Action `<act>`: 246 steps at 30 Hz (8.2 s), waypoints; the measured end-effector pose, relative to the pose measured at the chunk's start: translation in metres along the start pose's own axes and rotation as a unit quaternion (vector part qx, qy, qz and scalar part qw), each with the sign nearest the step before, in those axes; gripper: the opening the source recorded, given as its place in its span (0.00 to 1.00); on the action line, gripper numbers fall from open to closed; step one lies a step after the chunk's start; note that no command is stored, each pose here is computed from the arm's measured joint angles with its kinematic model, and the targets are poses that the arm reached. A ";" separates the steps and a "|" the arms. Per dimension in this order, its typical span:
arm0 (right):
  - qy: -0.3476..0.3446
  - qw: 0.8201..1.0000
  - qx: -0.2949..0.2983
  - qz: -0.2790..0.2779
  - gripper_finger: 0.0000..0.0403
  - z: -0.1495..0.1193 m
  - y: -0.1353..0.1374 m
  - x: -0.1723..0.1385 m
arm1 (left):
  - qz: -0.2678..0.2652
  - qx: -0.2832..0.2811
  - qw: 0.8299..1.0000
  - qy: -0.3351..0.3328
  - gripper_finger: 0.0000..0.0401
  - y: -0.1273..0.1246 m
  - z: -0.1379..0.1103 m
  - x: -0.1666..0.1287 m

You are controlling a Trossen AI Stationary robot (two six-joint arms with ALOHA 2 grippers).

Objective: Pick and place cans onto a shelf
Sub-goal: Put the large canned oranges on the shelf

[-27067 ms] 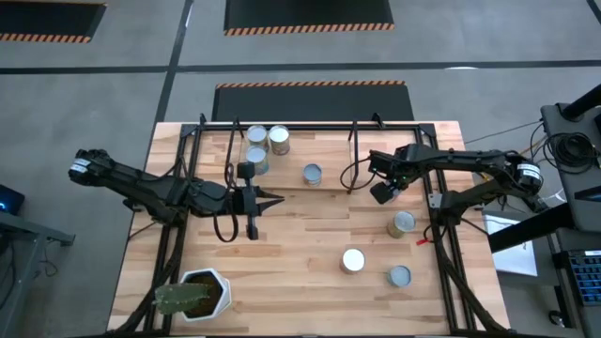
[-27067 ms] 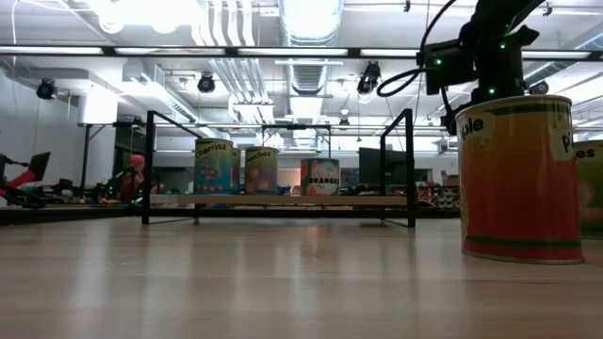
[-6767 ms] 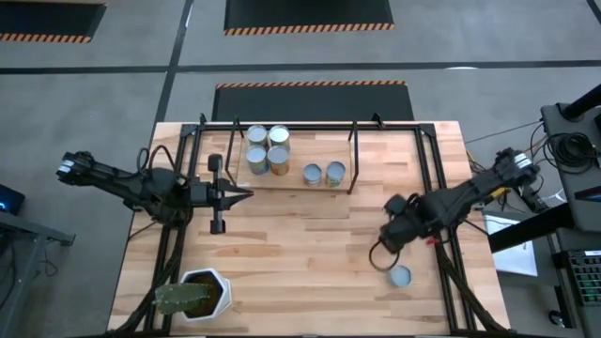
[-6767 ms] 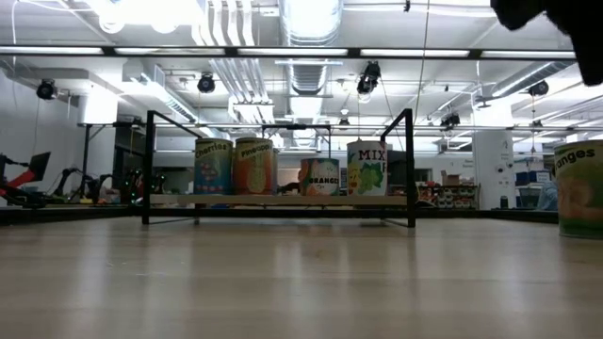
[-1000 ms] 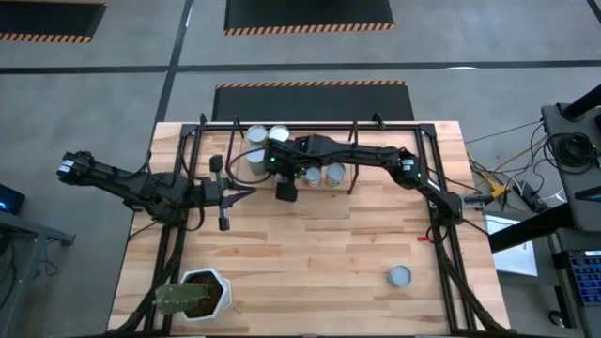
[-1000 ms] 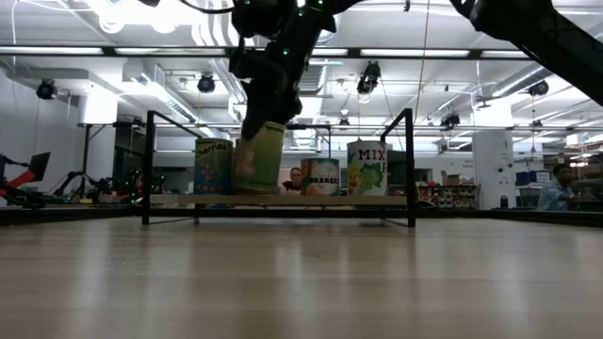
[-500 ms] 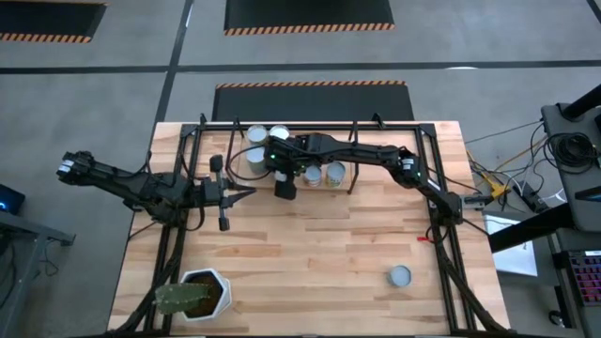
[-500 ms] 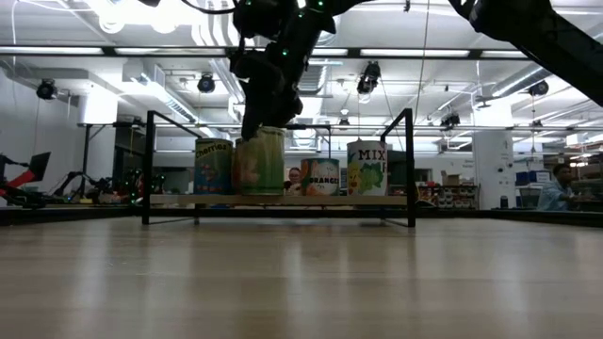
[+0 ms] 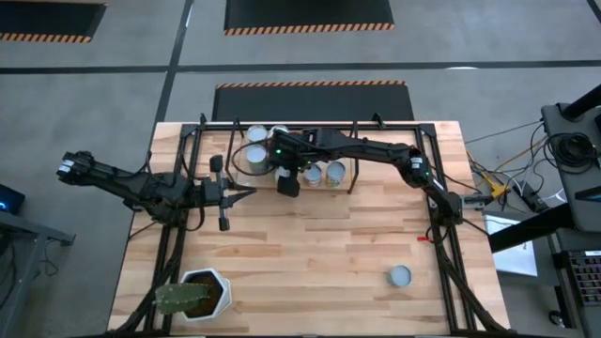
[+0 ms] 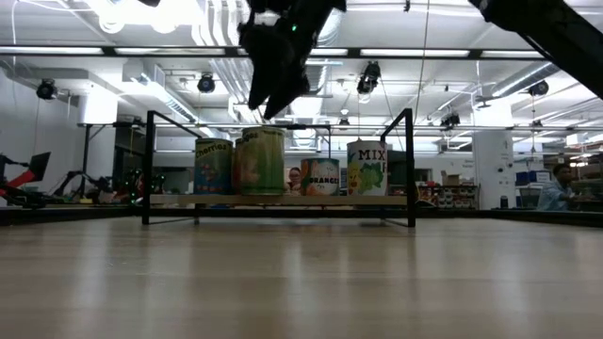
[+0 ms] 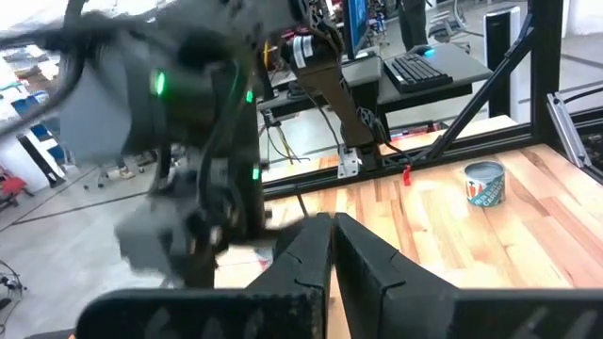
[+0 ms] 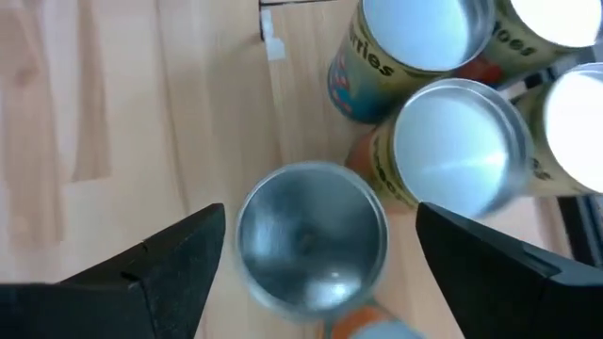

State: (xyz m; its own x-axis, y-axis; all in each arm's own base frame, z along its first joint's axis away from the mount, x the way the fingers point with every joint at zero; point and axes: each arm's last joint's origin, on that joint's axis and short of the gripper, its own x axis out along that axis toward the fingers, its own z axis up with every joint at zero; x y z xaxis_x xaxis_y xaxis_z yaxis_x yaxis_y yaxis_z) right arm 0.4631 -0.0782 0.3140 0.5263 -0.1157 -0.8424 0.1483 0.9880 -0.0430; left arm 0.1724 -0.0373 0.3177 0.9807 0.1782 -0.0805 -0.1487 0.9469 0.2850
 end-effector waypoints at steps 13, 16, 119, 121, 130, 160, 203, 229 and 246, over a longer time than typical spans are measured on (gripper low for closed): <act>0.045 0.998 -0.035 0.025 0.35 -0.029 0.039 -0.021 | -0.003 -0.008 1.000 0.013 0.00 -0.001 -0.003 0.000; 0.046 0.998 -0.038 0.024 0.19 -0.041 0.039 -0.003 | -0.003 -0.009 1.000 0.011 0.00 -0.001 -0.002 0.000; -0.100 0.818 -0.566 0.033 0.87 -0.139 0.162 0.001 | -0.042 -0.140 0.989 0.015 0.00 -0.046 -0.011 0.042; -0.116 0.811 -0.573 0.027 0.87 -0.136 0.164 0.001 | -0.042 -0.136 0.990 0.015 0.00 -0.046 -0.011 0.042; -0.140 0.792 -0.593 0.041 0.87 -0.134 0.169 0.037 | -0.041 -0.133 0.990 0.012 0.00 -0.046 -0.011 0.042; -0.012 0.861 -0.491 0.128 0.74 -0.079 0.162 0.113 | -0.042 -0.126 0.991 0.013 0.00 -0.046 -0.011 0.043; -0.492 0.841 0.000 -0.225 0.75 -0.137 0.127 0.068 | -0.003 -0.132 0.991 0.038 0.16 -0.036 -0.013 0.034; -0.502 0.816 -0.034 -0.285 0.74 -0.165 0.139 0.058 | 0.109 -0.101 0.989 0.020 0.96 -0.062 -0.041 0.094; -0.502 0.817 -0.039 -0.282 0.74 -0.165 0.140 0.058 | 0.134 -0.117 0.984 0.020 0.93 -0.068 -0.061 0.117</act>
State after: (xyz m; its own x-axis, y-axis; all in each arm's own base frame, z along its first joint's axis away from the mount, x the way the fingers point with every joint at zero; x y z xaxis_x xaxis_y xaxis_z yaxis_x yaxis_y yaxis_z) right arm 0.3764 0.0699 0.1709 0.8196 -0.5416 0.1869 0.5713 0.7477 -0.3385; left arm 0.2894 -0.0641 0.2309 0.8969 0.4364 -0.0718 -0.4315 0.8990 0.0745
